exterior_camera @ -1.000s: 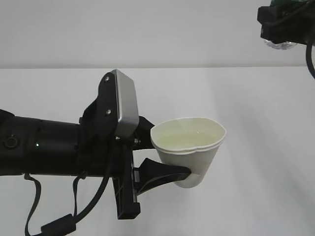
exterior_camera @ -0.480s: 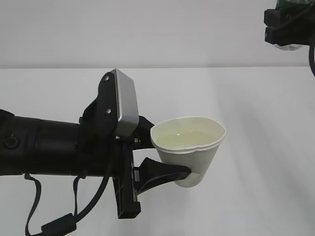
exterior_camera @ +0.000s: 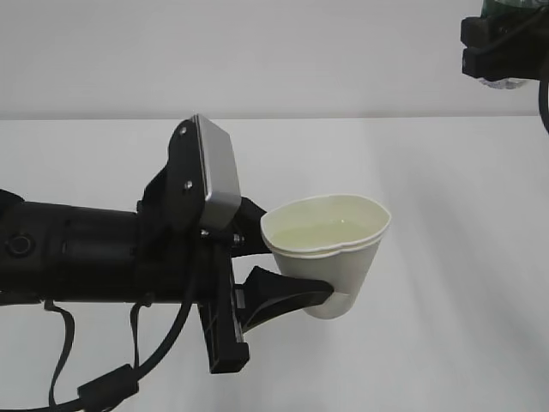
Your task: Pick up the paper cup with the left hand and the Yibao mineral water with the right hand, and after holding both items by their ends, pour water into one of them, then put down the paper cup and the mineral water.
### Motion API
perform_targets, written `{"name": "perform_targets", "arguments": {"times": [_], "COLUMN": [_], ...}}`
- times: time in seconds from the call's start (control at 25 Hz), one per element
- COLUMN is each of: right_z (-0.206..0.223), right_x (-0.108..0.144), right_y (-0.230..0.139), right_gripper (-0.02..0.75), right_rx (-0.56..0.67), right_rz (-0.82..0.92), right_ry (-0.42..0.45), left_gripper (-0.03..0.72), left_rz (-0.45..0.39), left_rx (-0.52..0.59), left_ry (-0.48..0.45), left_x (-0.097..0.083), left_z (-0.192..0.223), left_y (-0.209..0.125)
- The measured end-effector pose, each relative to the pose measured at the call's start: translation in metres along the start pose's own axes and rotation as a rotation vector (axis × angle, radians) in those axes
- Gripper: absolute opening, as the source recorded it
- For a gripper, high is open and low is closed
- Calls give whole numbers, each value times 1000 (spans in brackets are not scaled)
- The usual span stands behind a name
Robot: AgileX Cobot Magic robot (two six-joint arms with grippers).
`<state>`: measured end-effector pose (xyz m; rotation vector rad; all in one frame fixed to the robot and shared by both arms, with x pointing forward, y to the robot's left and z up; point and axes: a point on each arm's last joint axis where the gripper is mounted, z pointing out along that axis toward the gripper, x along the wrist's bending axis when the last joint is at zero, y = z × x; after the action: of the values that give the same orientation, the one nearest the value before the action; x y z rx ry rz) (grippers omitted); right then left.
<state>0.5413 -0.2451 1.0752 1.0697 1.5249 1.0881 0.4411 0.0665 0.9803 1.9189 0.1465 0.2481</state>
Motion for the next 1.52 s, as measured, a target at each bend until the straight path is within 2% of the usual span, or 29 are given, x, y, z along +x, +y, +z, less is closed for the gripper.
{"name": "perform_targets", "arguments": {"times": [0.44, 0.8, 1.08, 1.52], "right_z": [0, 0, 0, 0], "right_x": [0, 0, 0, 0], "right_y": [0, 0, 0, 0], "right_gripper": [452, 452, 452, 452], "right_rx": [1, 1, 1, 1], "right_rz": [-2, -5, -5, -4], "right_ry": [0, 0, 0, 0], "left_gripper": [363, 363, 363, 363], "left_rz": [-44, -49, -51, -100], "left_rx": [1, -18, -49, -74], "left_ry": [48, 140, 214, 336], "left_x": [4, 12, 25, 48], "left_z": [0, -7, -23, -44], "left_y": [0, 8, 16, 17]}}
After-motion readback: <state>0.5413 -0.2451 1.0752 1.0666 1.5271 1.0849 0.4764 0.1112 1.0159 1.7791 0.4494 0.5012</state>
